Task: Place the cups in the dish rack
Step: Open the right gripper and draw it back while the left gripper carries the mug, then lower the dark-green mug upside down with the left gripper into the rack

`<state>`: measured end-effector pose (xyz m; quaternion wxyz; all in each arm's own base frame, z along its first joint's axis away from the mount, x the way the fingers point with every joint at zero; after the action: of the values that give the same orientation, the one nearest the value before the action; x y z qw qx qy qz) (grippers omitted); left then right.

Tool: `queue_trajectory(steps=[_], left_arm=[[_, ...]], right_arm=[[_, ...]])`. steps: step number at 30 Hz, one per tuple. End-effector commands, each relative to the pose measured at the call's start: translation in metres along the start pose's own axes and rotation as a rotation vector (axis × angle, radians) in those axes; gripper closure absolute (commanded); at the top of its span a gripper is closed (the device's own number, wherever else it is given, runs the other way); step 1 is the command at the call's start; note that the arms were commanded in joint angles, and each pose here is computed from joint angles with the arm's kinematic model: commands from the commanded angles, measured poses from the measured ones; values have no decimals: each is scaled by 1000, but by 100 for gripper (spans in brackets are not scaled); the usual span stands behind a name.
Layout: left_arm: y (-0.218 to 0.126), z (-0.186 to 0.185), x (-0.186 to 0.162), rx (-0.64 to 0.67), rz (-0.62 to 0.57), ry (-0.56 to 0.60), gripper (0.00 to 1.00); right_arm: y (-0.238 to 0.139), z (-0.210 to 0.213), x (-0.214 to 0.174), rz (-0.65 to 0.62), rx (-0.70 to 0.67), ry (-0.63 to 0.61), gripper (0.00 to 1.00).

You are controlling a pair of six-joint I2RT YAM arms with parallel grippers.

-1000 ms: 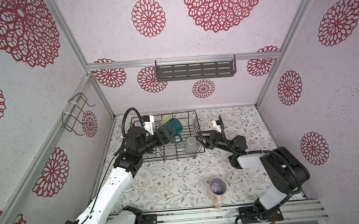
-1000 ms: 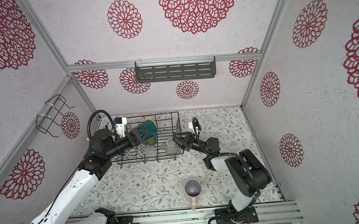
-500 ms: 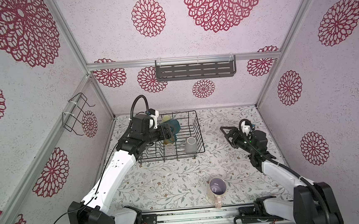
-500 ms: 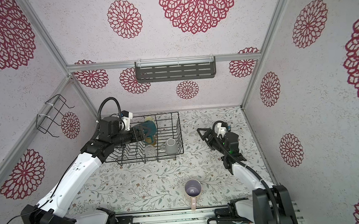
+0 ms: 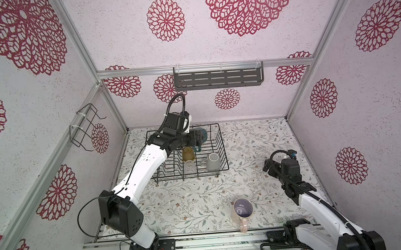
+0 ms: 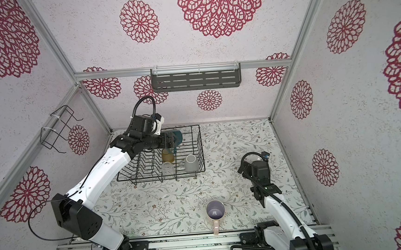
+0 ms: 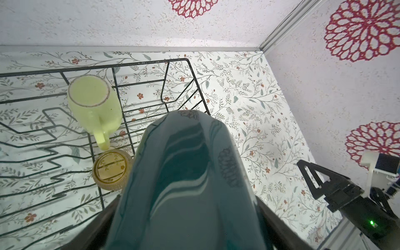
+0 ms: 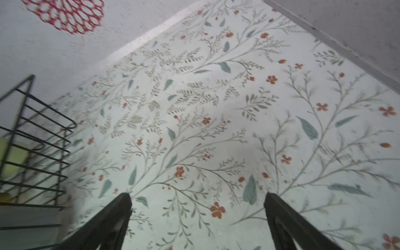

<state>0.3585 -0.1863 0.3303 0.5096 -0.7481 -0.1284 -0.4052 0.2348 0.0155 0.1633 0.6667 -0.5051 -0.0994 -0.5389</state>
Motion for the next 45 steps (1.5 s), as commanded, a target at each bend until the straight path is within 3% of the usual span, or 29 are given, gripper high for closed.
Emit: queue_trajectory(steps=[1,10,11,20,32,40,45], left_arm=[[3,-3,20,48,-36,86,39],[64,10,25,105,101,128,40],[85,14,19,114,142,126,40],[141,28,10,156,234,154,40],[181,43,-4,172,270,83,36],[198,47,-6,198,241,68,24],[201,45,-2,181,204,60,21]], right_arm=[[2,-4,6,-82,-42,-50,1],[14,-13,-8,-68,-47,9,1],[16,-16,-13,-55,-48,14,1],[24,-36,-44,55,-69,60,1],[30,-33,-47,85,-45,48,2],[32,-33,-48,96,-47,55,2],[34,-32,-49,108,-48,50,2]])
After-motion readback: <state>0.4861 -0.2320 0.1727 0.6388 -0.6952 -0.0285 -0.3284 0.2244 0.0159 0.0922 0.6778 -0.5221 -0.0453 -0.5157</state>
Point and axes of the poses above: each gripper's point midway between its finger pads, its own y axis out along the fingers, its own z axis along the line the jaws close on, x = y × z, the point moved 9 cm from there along -y, back along the fingers, and after that the axes turned 13 degrees about y, right-handed, at the moved point
